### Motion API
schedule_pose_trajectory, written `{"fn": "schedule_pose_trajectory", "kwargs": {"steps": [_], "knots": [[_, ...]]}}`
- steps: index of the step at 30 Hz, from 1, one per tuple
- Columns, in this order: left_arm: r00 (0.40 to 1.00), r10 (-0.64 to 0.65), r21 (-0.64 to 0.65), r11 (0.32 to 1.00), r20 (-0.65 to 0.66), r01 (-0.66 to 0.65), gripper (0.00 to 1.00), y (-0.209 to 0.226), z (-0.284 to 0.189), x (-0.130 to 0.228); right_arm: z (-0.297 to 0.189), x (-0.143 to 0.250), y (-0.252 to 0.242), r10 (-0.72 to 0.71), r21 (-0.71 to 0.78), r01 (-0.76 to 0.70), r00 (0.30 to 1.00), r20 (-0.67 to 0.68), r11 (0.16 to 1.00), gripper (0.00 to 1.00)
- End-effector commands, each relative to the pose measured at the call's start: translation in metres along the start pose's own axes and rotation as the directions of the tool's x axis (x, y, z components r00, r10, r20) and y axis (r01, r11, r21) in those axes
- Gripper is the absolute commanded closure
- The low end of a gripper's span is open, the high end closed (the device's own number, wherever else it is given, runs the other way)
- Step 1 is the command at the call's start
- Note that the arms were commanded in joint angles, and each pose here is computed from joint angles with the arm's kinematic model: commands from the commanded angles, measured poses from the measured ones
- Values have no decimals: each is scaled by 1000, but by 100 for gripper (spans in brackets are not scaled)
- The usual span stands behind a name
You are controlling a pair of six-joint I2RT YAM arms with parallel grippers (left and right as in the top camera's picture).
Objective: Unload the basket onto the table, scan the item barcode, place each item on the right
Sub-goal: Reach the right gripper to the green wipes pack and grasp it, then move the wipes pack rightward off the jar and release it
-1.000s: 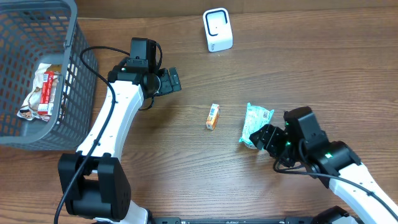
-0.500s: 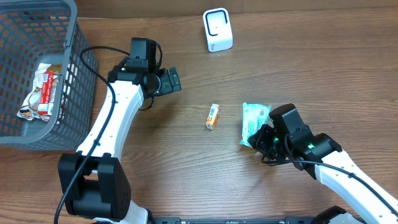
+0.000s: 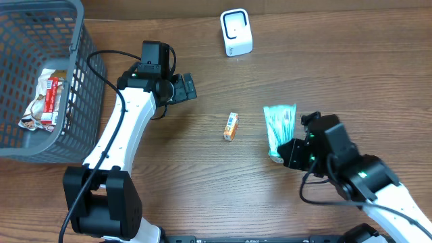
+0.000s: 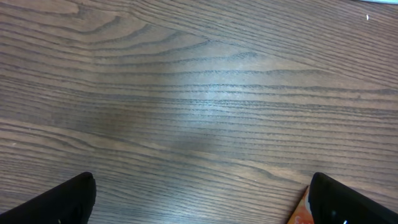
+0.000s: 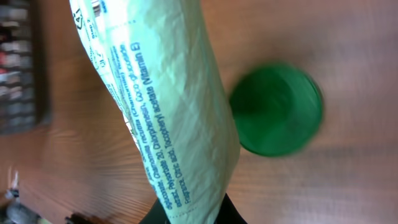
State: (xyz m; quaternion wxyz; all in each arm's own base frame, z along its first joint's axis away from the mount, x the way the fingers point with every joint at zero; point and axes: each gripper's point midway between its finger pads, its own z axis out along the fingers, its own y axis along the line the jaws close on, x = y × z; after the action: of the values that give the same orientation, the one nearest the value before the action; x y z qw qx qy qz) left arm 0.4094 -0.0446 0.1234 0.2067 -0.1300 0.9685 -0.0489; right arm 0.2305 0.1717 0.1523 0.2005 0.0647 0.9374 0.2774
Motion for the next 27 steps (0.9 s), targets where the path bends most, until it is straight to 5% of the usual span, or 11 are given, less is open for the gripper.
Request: {"fn": "schedule_pose_trajectory", "kwargs": {"steps": [1, 5, 10, 25, 26, 27], "knots": [[1000, -17, 1, 1000, 16, 17, 0, -1, -4, -4, -35, -36, 12, -177, 2, 179, 971, 163, 984, 96], [1000, -17, 0, 1000, 16, 17, 0, -1, -4, -4, -41, -52, -18, -279, 134, 257, 942, 188, 957, 97], [1000, -17, 0, 1000, 16, 17, 0, -1, -4, -4, -28, -57, -57, -447, 244, 422, 893, 56, 873, 96], [1000, -17, 0, 1000, 16, 17, 0, -1, -4, -4, 51, -47, -161, -322, 413, 429, 896, -305, 803, 96], [1000, -16, 1, 1000, 16, 16, 0, -1, -4, -4, 53, -45, -166, -312, 427, 430, 894, -320, 795, 90], [1000, -17, 1, 1000, 16, 17, 0, -1, -4, -4, 54, -44, -170, -306, 438, 432, 893, -331, 788, 74]]}}
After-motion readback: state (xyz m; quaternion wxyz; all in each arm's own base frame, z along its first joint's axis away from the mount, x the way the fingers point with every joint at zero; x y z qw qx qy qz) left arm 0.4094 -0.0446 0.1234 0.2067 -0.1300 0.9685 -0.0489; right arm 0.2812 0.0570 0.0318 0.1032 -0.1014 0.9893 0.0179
